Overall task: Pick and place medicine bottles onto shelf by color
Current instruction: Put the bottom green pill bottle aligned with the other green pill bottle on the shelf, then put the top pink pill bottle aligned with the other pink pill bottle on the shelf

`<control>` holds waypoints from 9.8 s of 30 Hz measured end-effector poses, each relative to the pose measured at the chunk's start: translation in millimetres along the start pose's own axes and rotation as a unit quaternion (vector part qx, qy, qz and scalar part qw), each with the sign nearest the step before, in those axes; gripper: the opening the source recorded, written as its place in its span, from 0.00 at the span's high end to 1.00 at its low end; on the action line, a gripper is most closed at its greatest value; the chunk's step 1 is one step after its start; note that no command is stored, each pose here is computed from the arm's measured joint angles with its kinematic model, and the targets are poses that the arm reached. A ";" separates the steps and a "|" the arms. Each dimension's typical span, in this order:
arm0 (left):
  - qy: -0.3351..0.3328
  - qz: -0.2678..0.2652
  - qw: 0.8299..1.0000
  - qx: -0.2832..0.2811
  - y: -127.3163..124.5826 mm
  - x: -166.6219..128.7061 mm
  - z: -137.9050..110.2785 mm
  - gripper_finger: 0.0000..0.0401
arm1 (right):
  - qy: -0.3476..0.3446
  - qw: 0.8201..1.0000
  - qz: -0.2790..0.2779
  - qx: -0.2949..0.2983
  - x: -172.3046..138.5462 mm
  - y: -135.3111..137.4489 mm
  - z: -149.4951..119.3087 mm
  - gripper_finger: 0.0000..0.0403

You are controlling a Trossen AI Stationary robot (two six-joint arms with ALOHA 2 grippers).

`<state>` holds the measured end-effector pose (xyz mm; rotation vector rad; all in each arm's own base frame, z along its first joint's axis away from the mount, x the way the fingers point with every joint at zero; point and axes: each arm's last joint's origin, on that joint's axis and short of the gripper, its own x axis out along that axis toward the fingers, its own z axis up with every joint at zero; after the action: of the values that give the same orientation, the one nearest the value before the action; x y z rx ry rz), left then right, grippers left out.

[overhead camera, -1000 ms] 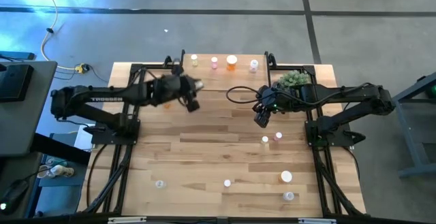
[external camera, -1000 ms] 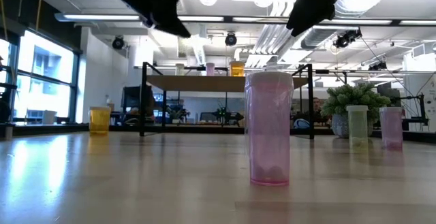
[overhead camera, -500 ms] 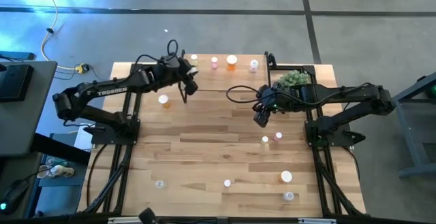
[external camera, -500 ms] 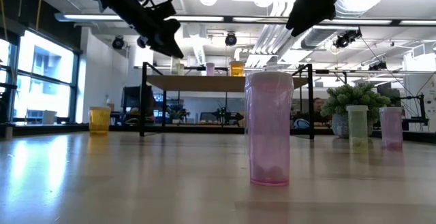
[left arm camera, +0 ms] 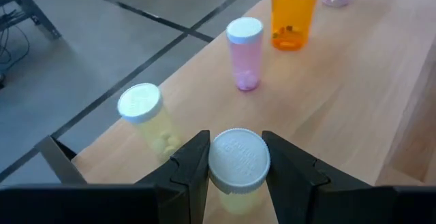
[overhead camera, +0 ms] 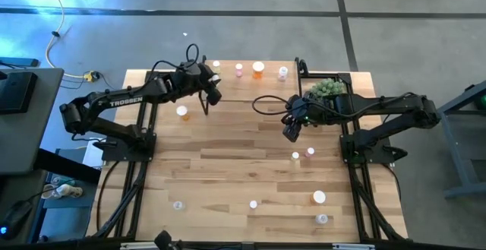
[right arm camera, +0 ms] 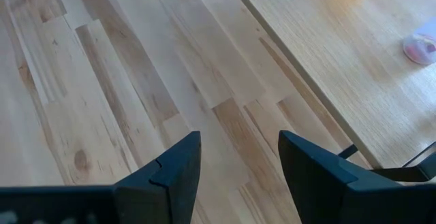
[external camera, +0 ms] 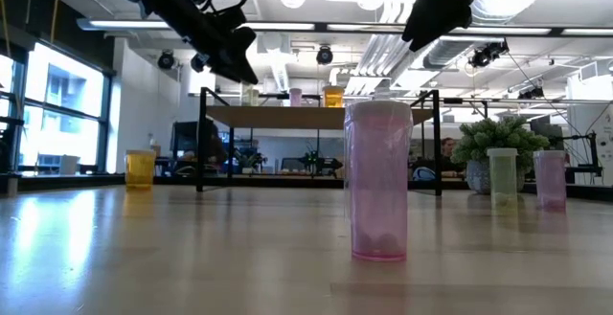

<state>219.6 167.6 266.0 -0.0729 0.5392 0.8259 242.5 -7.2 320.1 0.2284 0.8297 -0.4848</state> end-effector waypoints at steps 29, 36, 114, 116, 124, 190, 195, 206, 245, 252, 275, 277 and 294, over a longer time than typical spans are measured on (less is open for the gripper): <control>0.008 0.015 1.000 -0.018 1.1 13.7 -4.4 0.66 | 0.000 1.000 0.000 0.000 0.0 0.0 0.0 0.53; 0.002 0.022 1.000 -0.020 1.5 13.7 -3.3 0.58 | 0.000 1.000 0.000 0.000 0.0 0.0 0.0 0.53; -0.092 -0.288 0.953 -0.035 -94.5 -57.9 -43.7 0.42 | 0.138 0.970 -0.046 0.196 -0.8 -20.5 -143.2 0.53; -0.093 -0.291 0.952 -0.033 -95.9 -58.9 -43.9 0.42 | 0.139 0.968 -0.047 0.204 1.0 -19.7 -146.9 0.53; -0.092 -0.291 0.952 -0.031 -97.6 -60.0 -44.5 0.42 | 0.123 0.972 -0.014 0.200 0.8 -9.7 -149.7 0.53; -0.088 -0.268 0.959 -0.033 -96.2 -58.8 -45.8 0.42 | 0.141 0.967 -0.100 0.187 36.0 36.3 -161.9 0.74; -0.078 -0.262 0.961 -0.030 -95.9 -58.3 -47.7 0.42 | 0.103 0.971 -0.109 0.187 18.0 33.1 -137.6 0.75; -0.046 -0.241 0.969 -0.018 -94.5 -56.4 -54.8 0.42 | 0.007 0.983 -0.105 0.148 -4.2 11.1 -45.0 0.75; 0.021 -0.224 0.974 -0.005 -92.3 -54.8 -68.1 0.42 | -0.027 0.989 -0.099 0.102 19.2 -87.6 165.1 0.75; 0.021 -0.224 0.974 -0.005 -92.3 -54.8 -68.1 0.42 | 0.021 0.995 -0.067 0.072 50.3 -75.1 167.2 0.75; 0.021 -0.223 0.975 -0.007 -92.3 -54.8 -68.0 0.42 | 0.016 0.999 -0.037 0.009 133.2 -43.2 172.3 0.75; 0.021 -0.223 0.975 -0.007 -92.3 -54.8 -68.0 0.42 | 0.010 0.999 -0.031 0.010 137.8 -42.2 173.4 0.75; 0.021 -0.223 0.975 -0.007 -92.3 -54.8 -68.0 0.42 | 0.039 0.999 -0.025 0.007 156.0 -40.0 166.9 0.75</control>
<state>226.3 49.2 220.5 -0.2158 0.5302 0.3904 420.7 -155.4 312.4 0.2413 0.9111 -0.5319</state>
